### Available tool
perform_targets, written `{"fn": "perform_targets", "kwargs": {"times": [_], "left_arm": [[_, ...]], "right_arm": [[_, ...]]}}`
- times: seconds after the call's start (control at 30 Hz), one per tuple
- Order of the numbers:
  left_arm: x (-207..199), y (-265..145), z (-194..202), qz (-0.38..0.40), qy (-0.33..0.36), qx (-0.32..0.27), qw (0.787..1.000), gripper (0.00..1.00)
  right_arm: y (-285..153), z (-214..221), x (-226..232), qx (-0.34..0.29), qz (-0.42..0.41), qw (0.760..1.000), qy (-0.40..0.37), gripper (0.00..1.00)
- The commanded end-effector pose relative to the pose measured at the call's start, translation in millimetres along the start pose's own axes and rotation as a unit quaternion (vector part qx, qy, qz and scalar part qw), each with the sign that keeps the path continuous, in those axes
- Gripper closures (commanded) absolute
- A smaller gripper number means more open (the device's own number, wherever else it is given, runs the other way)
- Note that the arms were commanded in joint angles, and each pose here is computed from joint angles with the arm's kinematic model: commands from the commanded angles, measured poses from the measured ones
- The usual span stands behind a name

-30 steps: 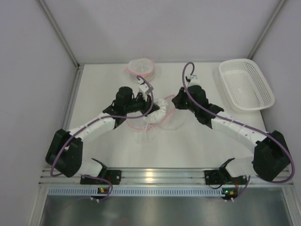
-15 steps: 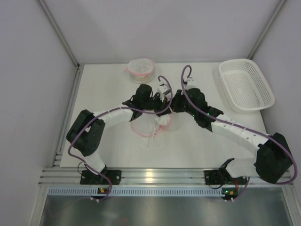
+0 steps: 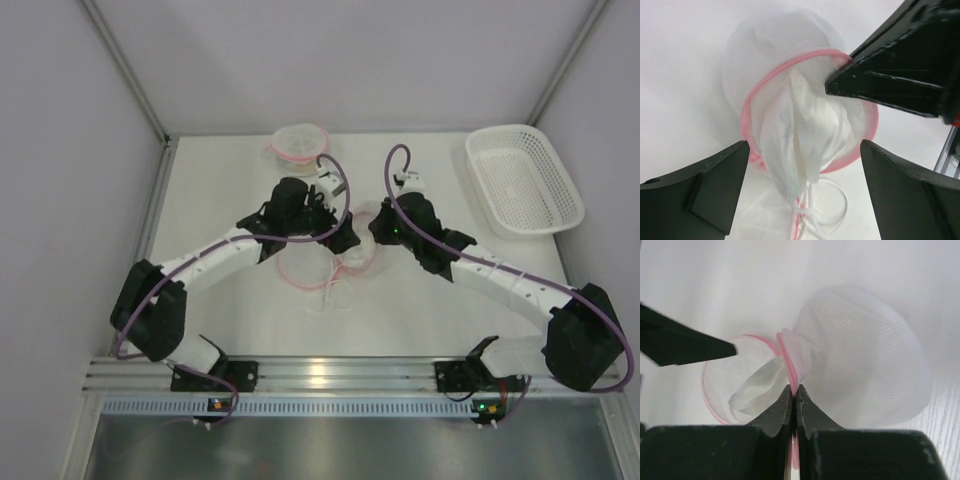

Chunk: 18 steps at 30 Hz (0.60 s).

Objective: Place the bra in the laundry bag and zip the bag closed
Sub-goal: Place the bra in the laundry bag.

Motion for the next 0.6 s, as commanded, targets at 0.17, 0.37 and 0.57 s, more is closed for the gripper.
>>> {"fn": "perform_targets", "kwargs": {"times": [0.17,0.37,0.57], "left_arm": [[32,-94,10,-0.244,-0.154,-0.009,0.957,0.02],[55,-106,71,-0.376,-0.316,0.048,0.87,0.02],[60,-101,99,-0.402,-0.363,0.035,0.84,0.04]], "right_arm": [[4,-19,5,-0.017,0.003,1.0,0.002,1.0],[7,-19,7,-0.01,-0.002,1.0,0.0,1.0],[7,-16,7,-0.005,-0.004,1.0,-0.001,1.0]]}}
Point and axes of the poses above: each gripper's point midway between its finger pads, its own y axis out along the fingers, its own x axis along the line the jaws close on, z = x × y, the point moved 7 cm from there along -y, back along the fingers, and after that the axes turned 3 degrees about -y, right-handed, at the moved point
